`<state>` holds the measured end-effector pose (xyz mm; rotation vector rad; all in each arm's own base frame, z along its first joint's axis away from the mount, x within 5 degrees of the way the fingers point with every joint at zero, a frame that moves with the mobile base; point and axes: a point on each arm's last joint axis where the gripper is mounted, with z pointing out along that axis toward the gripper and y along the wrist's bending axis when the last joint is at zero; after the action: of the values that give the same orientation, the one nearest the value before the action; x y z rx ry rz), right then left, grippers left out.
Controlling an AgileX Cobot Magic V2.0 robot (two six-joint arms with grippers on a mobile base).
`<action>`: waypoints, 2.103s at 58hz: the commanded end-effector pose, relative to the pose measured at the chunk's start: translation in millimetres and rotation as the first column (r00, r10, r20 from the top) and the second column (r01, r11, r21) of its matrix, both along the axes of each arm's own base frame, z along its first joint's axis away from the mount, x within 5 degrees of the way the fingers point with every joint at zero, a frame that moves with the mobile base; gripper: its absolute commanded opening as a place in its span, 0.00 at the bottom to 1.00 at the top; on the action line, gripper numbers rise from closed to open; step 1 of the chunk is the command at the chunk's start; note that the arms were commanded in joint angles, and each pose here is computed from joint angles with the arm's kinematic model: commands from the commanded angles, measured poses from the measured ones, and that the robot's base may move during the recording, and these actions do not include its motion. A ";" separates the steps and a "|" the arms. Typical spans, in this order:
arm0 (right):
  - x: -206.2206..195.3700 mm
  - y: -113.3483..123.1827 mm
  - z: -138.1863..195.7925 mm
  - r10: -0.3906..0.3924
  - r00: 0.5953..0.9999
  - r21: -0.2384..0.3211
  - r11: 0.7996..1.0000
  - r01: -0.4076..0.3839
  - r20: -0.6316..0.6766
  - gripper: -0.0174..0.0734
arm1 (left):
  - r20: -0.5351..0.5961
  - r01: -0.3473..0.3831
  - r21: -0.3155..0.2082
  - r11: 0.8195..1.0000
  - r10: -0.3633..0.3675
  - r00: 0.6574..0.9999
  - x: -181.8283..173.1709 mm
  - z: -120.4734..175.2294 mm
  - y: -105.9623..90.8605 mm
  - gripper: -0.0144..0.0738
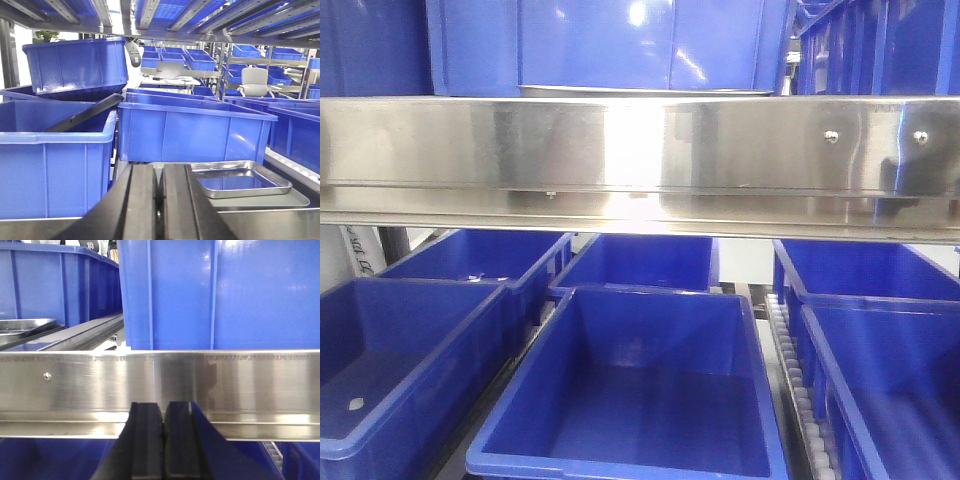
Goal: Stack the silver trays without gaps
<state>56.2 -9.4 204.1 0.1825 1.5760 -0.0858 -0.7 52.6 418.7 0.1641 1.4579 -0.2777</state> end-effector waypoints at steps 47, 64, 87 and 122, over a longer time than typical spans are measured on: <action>-0.5 -0.2 2.7 -0.003 1.000 -0.012 1.000 0.003 0.031 0.11 | -0.049 -0.002 -0.052 0.999 -0.001 0.999 1.4 -15.9 -18.6 0.15; -0.5 -0.2 2.7 -0.003 1.000 -0.012 1.000 0.003 0.031 0.11 | -0.028 -0.004 -0.014 1.000 0.004 1.000 38.7 -81.1 -60.4 0.15; -0.5 -0.2 2.7 -0.003 1.000 -0.012 1.000 0.003 0.031 0.11 | 0.035 0.002 -0.023 1.000 -0.001 0.999 55.7 -195.3 -68.8 0.15; -0.5 -0.2 2.7 -0.003 1.000 -0.012 1.000 0.003 0.031 0.11 | -0.025 -0.143 -0.007 0.990 0.142 0.989 56.3 -205.5 -60.3 0.15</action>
<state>56.2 -9.4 204.6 0.1822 1.5710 -0.0863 56.4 -7.6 210.1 0.0491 1.5144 -0.1647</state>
